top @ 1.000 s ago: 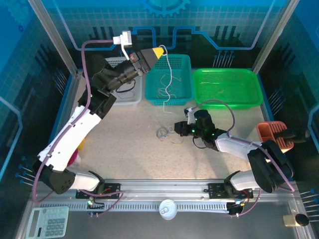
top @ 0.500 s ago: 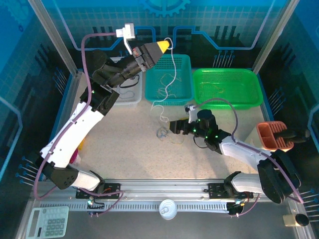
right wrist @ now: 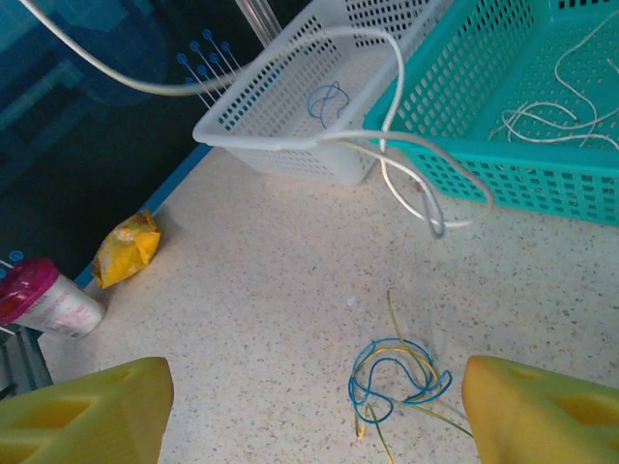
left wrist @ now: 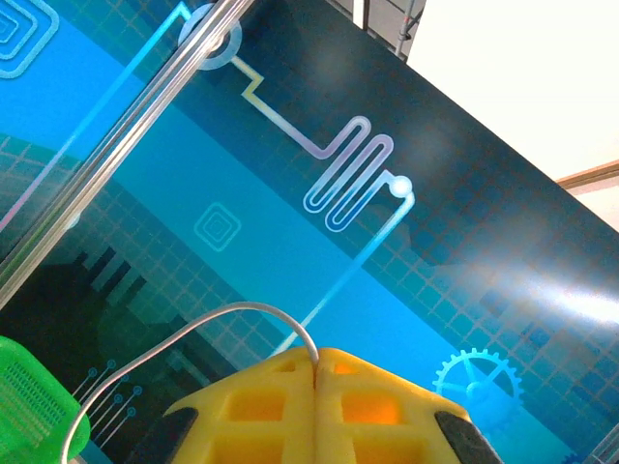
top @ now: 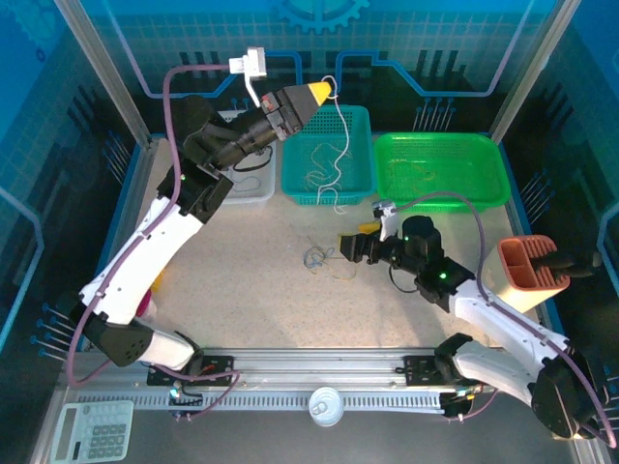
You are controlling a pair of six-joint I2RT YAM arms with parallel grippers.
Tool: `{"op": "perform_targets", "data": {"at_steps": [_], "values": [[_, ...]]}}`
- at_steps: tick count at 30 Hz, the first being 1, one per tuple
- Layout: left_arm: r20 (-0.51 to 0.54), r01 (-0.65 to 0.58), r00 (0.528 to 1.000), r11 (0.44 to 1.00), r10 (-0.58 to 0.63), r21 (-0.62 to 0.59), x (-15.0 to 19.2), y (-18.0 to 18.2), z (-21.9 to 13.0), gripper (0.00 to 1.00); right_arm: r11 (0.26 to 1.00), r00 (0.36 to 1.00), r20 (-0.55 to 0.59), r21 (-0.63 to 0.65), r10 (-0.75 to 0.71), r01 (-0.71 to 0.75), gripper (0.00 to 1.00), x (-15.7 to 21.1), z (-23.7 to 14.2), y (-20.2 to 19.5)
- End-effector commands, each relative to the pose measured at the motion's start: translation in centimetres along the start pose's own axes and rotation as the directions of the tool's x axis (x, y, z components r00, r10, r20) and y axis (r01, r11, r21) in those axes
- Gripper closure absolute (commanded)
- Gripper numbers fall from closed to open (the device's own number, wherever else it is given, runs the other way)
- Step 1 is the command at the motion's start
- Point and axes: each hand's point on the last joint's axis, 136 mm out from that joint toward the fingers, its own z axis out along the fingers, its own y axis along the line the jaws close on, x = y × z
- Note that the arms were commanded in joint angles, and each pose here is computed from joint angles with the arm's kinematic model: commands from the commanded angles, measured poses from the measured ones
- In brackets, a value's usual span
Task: Untangle the cables
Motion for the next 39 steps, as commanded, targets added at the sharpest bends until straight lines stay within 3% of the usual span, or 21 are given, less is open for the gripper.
{"op": "perform_targets", "data": {"at_steps": [1, 11, 23, 32, 36, 39], "values": [[0.006, -0.024, 1.0, 0.999, 0.023, 0.04, -0.4, -1.4, 0.2, 1.0, 0.999, 0.999, -0.012, -0.029, -0.034, 0.034, 0.21, -0.3, -0.5, 1.3], [0.006, -0.014, 1.0, 0.999, 0.014, 0.049, -0.2, -1.6, 0.0, 1.0, 0.998, 0.998, -0.008, 0.011, -0.069, 0.069, 0.2, -2.4, 1.4, 0.9], [0.01, -0.02, 1.0, 0.999, 0.02, 0.045, -0.1, -1.7, -0.5, 1.0, 0.986, 0.994, -0.062, -0.147, -0.092, 0.082, 0.21, -2.5, 4.4, 4.0], [0.017, -0.016, 1.0, 0.999, 0.015, 0.049, -0.3, -1.8, -0.4, 1.0, 0.99, 0.991, -0.092, -0.113, -0.095, 0.084, 0.23, -1.2, 5.0, 3.1], [0.018, -0.016, 1.0, 0.999, 0.015, 0.051, -0.3, -1.9, -0.4, 1.0, 0.992, 0.991, -0.093, -0.091, -0.099, 0.09, 0.26, -1.1, 5.0, 2.8], [0.019, -0.017, 1.0, 0.998, 0.016, 0.053, -0.4, -2.0, -0.4, 1.0, 0.994, 0.99, -0.094, -0.059, -0.101, 0.096, 0.37, -1.1, 5.1, 2.2]]}}
